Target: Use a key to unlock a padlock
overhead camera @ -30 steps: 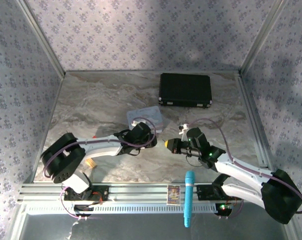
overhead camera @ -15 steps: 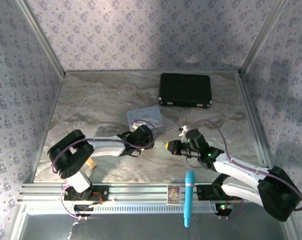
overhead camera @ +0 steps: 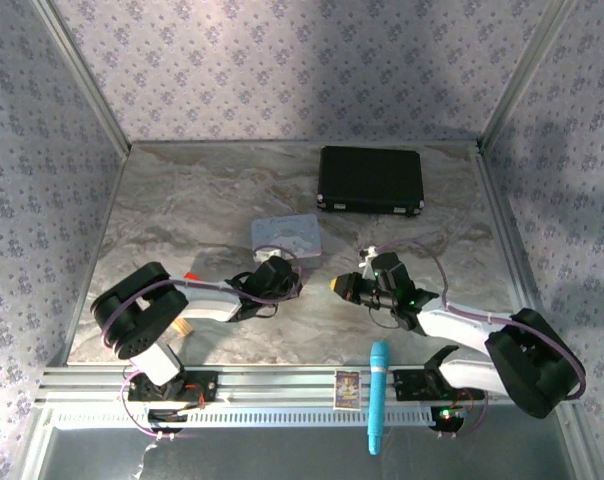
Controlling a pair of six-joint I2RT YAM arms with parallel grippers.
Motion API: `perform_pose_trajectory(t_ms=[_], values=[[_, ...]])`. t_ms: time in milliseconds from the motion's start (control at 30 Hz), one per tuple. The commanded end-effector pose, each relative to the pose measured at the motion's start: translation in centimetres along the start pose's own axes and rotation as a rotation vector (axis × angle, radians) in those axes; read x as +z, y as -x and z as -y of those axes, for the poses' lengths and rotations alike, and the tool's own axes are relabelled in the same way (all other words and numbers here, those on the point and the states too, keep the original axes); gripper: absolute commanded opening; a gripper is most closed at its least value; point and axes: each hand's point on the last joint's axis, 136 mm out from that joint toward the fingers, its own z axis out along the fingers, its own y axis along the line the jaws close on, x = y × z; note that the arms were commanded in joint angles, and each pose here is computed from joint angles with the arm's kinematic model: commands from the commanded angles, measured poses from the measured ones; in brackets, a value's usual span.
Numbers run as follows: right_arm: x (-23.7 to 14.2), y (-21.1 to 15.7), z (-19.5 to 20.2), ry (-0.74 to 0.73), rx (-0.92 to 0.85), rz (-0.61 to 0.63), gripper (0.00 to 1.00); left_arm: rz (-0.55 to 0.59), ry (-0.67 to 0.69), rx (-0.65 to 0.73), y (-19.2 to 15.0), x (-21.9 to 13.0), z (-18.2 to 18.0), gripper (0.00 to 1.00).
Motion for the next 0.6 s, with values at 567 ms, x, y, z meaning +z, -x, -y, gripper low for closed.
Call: perform_pose_trajectory(t_ms=[567], values=[[2.9,-1.3,-3.7,0.269,0.132,-0.111,0.0,0.126,-0.453,-0.48,3.1,-1.7,3.4,0.1]])
